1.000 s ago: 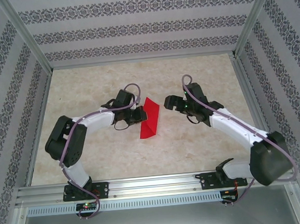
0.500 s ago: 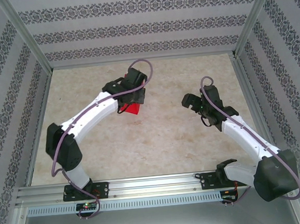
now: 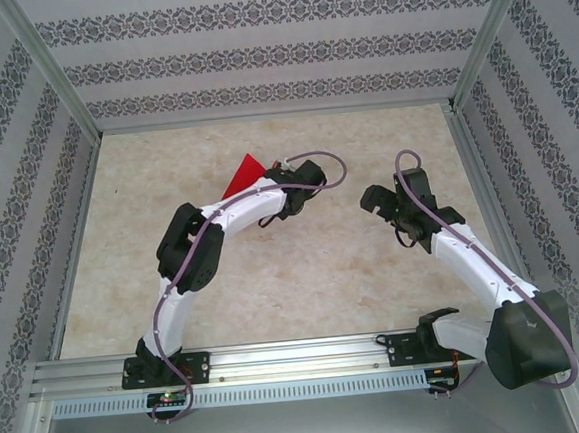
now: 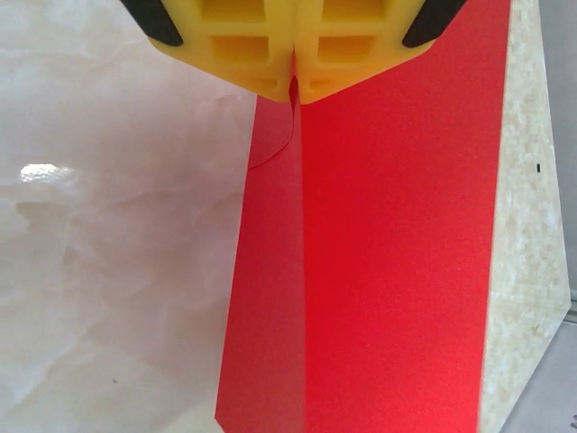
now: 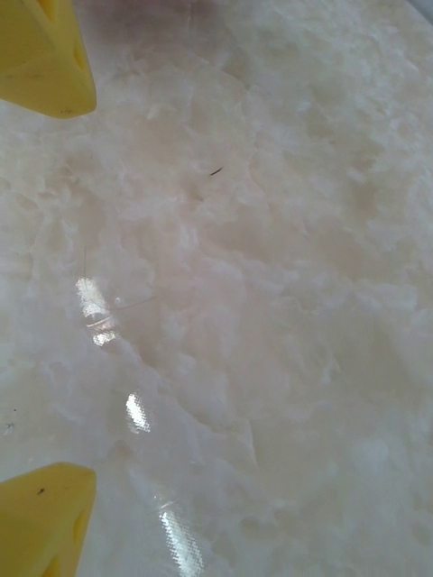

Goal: Fold a paper plane with a square sheet of paper (pick it up from the middle)
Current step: Turn over the paper at the center of the table.

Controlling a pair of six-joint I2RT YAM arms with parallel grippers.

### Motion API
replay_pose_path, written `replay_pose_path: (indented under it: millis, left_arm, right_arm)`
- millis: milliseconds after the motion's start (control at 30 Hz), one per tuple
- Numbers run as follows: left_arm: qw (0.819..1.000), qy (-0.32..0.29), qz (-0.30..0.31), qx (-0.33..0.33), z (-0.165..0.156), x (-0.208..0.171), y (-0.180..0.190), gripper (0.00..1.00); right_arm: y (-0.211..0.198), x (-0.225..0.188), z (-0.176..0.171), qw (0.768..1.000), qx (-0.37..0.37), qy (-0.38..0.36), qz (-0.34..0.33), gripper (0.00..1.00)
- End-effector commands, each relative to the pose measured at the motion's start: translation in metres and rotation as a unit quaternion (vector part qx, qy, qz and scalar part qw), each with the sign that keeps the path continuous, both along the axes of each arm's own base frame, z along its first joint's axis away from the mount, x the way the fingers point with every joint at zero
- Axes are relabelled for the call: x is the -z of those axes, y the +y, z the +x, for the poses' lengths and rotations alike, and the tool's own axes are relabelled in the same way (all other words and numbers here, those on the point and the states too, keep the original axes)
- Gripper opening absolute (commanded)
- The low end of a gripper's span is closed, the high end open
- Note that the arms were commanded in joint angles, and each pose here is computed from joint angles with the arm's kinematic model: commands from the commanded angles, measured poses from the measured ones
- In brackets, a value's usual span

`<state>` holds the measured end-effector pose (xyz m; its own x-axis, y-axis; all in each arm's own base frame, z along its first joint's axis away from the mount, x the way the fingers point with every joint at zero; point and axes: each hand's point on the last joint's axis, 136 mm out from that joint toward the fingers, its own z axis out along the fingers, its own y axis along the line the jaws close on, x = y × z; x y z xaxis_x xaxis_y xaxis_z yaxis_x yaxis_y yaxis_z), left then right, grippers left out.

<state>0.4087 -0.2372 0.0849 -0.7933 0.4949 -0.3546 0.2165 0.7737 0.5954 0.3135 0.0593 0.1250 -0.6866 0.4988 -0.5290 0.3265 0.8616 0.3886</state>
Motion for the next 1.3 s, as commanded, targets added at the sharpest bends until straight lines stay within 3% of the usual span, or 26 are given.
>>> replay_pose_path:
  millis: [0, 200, 400, 567, 700, 800, 1000, 1133, 1267]
  left_arm:
    - [1.0, 0.005, 0.004, 0.02, -0.004, 0.006, -0.016, 0.03]
    - [0.999, 0.039, -0.025, 0.022, -0.017, 0.039, -0.029, 0.04]
    - [0.997, 0.059, -0.054, 0.014, -0.024, 0.054, -0.035, 0.13]
    - [0.992, 0.077, -0.1, 0.009, -0.03, 0.049, -0.047, 0.3]
    - [0.98, 0.087, -0.178, 0.018, -0.038, 0.024, -0.065, 0.44]
    - [0.961, 0.1, -0.256, 0.027, -0.048, -0.002, -0.079, 0.54]
    - [0.894, 0.11, -0.433, 0.034, -0.064, -0.065, -0.083, 0.77]
    - [0.863, 0.082, -0.498, 0.002, -0.061, -0.09, -0.046, 0.9]
    - [0.847, 0.049, -0.525, -0.071, -0.053, -0.086, 0.013, 1.0]
  right_arm:
    - [-0.011, 0.005, -0.007, 1.0, 0.016, 0.015, -0.014, 0.98]
    - [-0.012, 0.008, -0.01, 0.999, 0.023, 0.023, -0.008, 0.98]
    - [-0.011, 0.01, -0.012, 0.999, 0.024, 0.028, 0.0, 0.98]
    - [-0.01, 0.008, -0.013, 0.999, 0.019, 0.029, 0.003, 0.98]
    - [-0.01, 0.001, -0.014, 1.0, 0.016, 0.024, 0.001, 0.98]
    - [-0.006, -0.005, -0.013, 1.0, 0.003, 0.022, 0.005, 0.98]
    - [0.019, -0.009, -0.002, 0.998, -0.045, 0.02, 0.033, 0.91]
    - [0.061, -0.013, 0.011, 0.995, -0.094, 0.021, 0.033, 0.83]
    - [0.131, -0.016, 0.026, 0.986, -0.159, 0.017, 0.034, 0.76]
